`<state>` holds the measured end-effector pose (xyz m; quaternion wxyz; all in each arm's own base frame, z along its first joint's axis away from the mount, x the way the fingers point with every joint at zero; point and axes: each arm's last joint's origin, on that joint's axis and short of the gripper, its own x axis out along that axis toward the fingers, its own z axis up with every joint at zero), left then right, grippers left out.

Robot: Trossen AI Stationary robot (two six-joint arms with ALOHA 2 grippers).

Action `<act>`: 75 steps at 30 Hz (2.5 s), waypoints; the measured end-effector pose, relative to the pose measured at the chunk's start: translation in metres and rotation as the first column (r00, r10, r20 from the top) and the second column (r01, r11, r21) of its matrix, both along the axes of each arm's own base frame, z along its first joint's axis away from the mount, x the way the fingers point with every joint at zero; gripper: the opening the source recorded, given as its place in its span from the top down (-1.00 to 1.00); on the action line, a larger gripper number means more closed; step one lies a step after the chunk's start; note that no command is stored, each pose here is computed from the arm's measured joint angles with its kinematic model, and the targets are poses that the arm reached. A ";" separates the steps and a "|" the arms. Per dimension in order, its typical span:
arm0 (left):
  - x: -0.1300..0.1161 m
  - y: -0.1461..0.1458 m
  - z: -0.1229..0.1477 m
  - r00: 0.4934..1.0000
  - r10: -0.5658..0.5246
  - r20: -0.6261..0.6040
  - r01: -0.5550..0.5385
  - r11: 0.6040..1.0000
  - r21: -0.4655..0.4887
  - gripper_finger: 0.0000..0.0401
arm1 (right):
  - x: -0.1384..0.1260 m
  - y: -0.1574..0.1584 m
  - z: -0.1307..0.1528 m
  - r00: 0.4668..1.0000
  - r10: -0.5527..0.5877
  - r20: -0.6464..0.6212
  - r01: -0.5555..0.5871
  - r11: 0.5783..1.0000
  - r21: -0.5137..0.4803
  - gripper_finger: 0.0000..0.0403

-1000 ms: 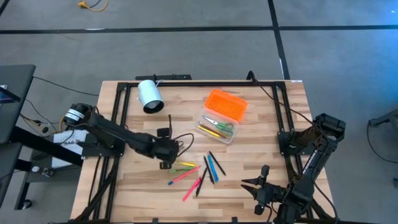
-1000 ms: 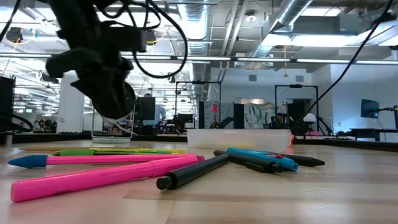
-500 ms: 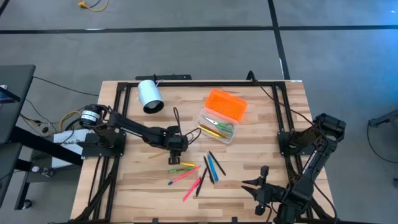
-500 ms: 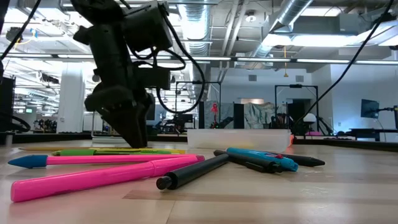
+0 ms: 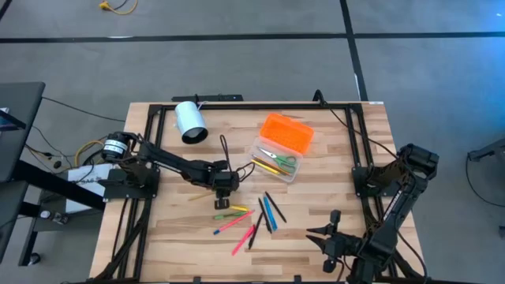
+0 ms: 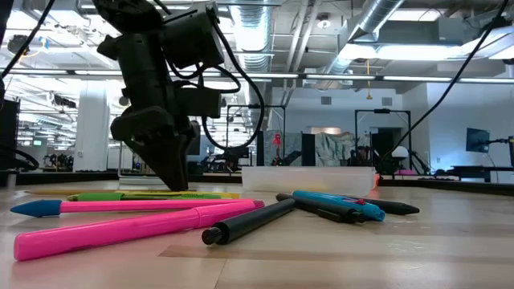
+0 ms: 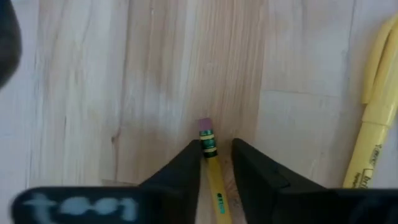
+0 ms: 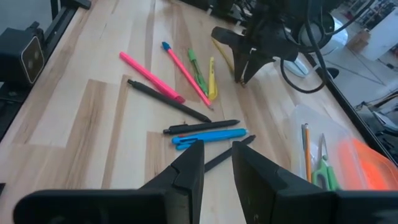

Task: Pick & place school supplies into a supply box
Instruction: Put the yellow pencil into the supply box

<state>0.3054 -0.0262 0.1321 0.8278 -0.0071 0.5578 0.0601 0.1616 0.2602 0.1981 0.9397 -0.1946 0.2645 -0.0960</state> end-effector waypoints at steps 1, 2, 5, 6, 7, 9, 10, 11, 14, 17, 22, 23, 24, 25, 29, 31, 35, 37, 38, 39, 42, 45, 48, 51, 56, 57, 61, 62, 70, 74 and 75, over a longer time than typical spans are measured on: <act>0.000 0.000 0.000 1.000 0.003 0.000 -0.003 1.000 -0.002 0.69 | 0.000 0.000 0.000 1.000 -0.001 0.000 0.001 1.000 0.000 0.62; 0.000 0.000 0.000 1.000 0.005 0.000 -0.005 1.000 -0.003 0.75 | 0.000 0.000 0.000 1.000 -0.002 0.000 0.002 1.000 0.000 0.62; 0.000 -0.001 0.000 1.000 0.004 -0.003 -0.004 1.000 -0.003 0.92 | 0.002 -0.001 0.000 1.000 -0.007 -0.001 0.007 1.000 0.000 0.62; -0.001 -0.001 0.000 1.000 0.000 -0.006 0.000 1.000 -0.004 0.95 | 0.002 -0.001 0.000 1.000 -0.007 -0.001 0.007 1.000 0.000 0.62; -0.001 -0.002 0.000 1.000 -0.003 -0.008 0.002 1.000 -0.005 0.96 | 0.002 -0.001 0.000 1.000 -0.007 -0.001 0.007 1.000 0.000 0.62; -0.002 -0.003 -0.001 1.000 -0.010 -0.016 0.010 1.000 -0.006 0.95 | 0.002 -0.001 0.000 1.000 -0.007 -0.001 0.007 1.000 0.000 0.62; -0.002 -0.005 -0.001 1.000 -0.014 -0.019 0.014 1.000 0.000 0.95 | 0.002 -0.001 0.000 1.000 -0.007 -0.001 0.007 1.000 0.000 0.62; -0.003 -0.006 -0.001 1.000 -0.017 -0.024 0.017 1.000 0.009 0.95 | 0.002 -0.001 0.000 1.000 -0.007 -0.001 0.007 1.000 0.000 0.62; -0.005 -0.014 -0.002 0.999 -0.033 -0.038 0.035 0.998 0.058 0.98 | 0.002 -0.001 0.000 1.000 -0.007 -0.001 0.007 1.000 0.000 0.62; -0.008 -0.025 -0.002 0.998 -0.056 -0.036 0.060 0.990 0.128 0.98 | 0.002 -0.001 0.000 1.000 -0.006 -0.002 0.006 1.000 -0.002 0.62; -0.013 -0.042 -0.003 0.994 -0.100 -0.044 0.107 0.971 0.212 0.99 | 0.003 -0.002 0.000 1.000 -0.005 -0.005 0.005 1.000 -0.013 0.62; -0.014 -0.045 -0.002 0.993 -0.108 -0.045 0.116 0.968 0.222 0.99 | 0.004 -0.002 0.000 1.000 -0.006 -0.006 0.006 1.000 -0.015 0.62; -0.014 -0.049 -0.001 0.992 -0.117 -0.045 0.124 0.965 0.231 1.00 | 0.005 -0.003 0.000 1.000 -0.010 -0.006 0.010 1.000 -0.015 0.62; -0.014 -0.052 0.000 0.991 -0.125 -0.044 0.132 0.961 0.244 1.00 | 0.006 -0.004 0.000 1.000 -0.015 -0.006 0.015 1.000 -0.015 0.62; -0.011 -0.064 0.009 0.988 -0.154 -0.009 0.149 0.936 0.319 0.98 | 0.012 -0.008 0.000 0.999 -0.037 -0.007 0.037 0.999 -0.015 0.62; -0.009 -0.070 0.013 0.985 -0.170 0.006 0.157 0.923 0.352 0.98 | 0.014 -0.009 0.000 0.999 -0.046 -0.007 0.046 0.999 -0.016 0.62; -0.005 -0.074 0.019 0.986 -0.166 0.024 0.149 0.934 0.324 0.99 | 0.017 -0.012 0.000 0.998 -0.059 -0.009 0.058 0.998 -0.017 0.62; -0.006 -0.073 0.019 0.988 -0.154 0.015 0.142 0.940 0.311 0.99 | 0.018 -0.012 0.000 0.998 -0.060 -0.018 0.060 0.998 -0.012 0.62; -0.006 -0.072 0.019 0.988 -0.151 0.009 0.142 0.942 0.303 0.99 | 0.019 -0.013 -0.001 0.998 -0.060 -0.024 0.060 0.998 -0.009 0.62; -0.006 -0.071 0.019 0.989 -0.147 0.001 0.140 0.943 0.301 0.99 | 0.019 -0.013 -0.001 0.998 -0.059 -0.028 0.059 0.998 -0.006 0.62; -0.007 -0.068 0.018 0.989 -0.144 -0.021 0.144 0.948 0.283 0.99 | 0.019 -0.012 -0.001 0.998 -0.058 -0.031 0.058 0.998 -0.001 0.62; -0.006 -0.065 0.017 0.987 -0.155 -0.036 0.159 0.965 0.206 0.91 | 0.019 -0.012 -0.001 0.998 -0.052 -0.044 0.053 0.999 0.012 0.62; -0.005 -0.060 0.017 0.986 -0.157 -0.048 0.162 0.980 0.113 0.80 | 0.019 -0.012 -0.001 0.998 -0.050 -0.048 0.051 0.999 0.015 0.62; -0.003 -0.056 0.016 0.990 -0.136 -0.048 0.140 0.987 0.080 0.68 | 0.019 -0.011 -0.001 0.998 -0.050 -0.047 0.051 0.999 0.016 0.62; -0.003 -0.056 0.017 0.988 -0.143 -0.051 0.146 0.988 0.047 0.52 | 0.018 -0.011 -0.001 0.998 -0.048 -0.046 0.049 0.999 0.019 0.62; -0.003 -0.057 0.017 0.988 -0.147 -0.052 0.149 0.988 0.036 0.49 | 0.018 -0.011 -0.001 0.998 -0.048 -0.046 0.049 0.999 0.019 0.62; -0.003 -0.058 0.016 0.988 -0.150 -0.048 0.150 0.989 0.005 0.44 | 0.018 -0.011 -0.001 0.998 -0.048 -0.046 0.049 0.999 0.019 0.62; -0.004 -0.057 0.015 0.988 -0.147 -0.045 0.147 0.989 0.004 0.44 | 0.018 -0.011 -0.001 0.998 -0.048 -0.046 0.049 0.999 0.019 0.62; -0.007 -0.057 0.009 0.991 -0.129 -0.039 0.129 0.992 -0.007 0.44 | 0.019 -0.011 -0.001 0.998 -0.048 -0.044 0.049 0.999 0.023 0.62; -0.007 -0.057 0.008 0.991 -0.131 -0.036 0.131 0.991 -0.016 0.44 | 0.019 -0.010 -0.001 0.998 -0.048 -0.044 0.049 0.998 0.025 0.62; -0.007 -0.057 0.007 0.991 -0.132 -0.034 0.131 0.991 -0.016 0.44 | 0.019 -0.010 -0.001 0.998 -0.048 -0.043 0.049 0.998 0.026 0.62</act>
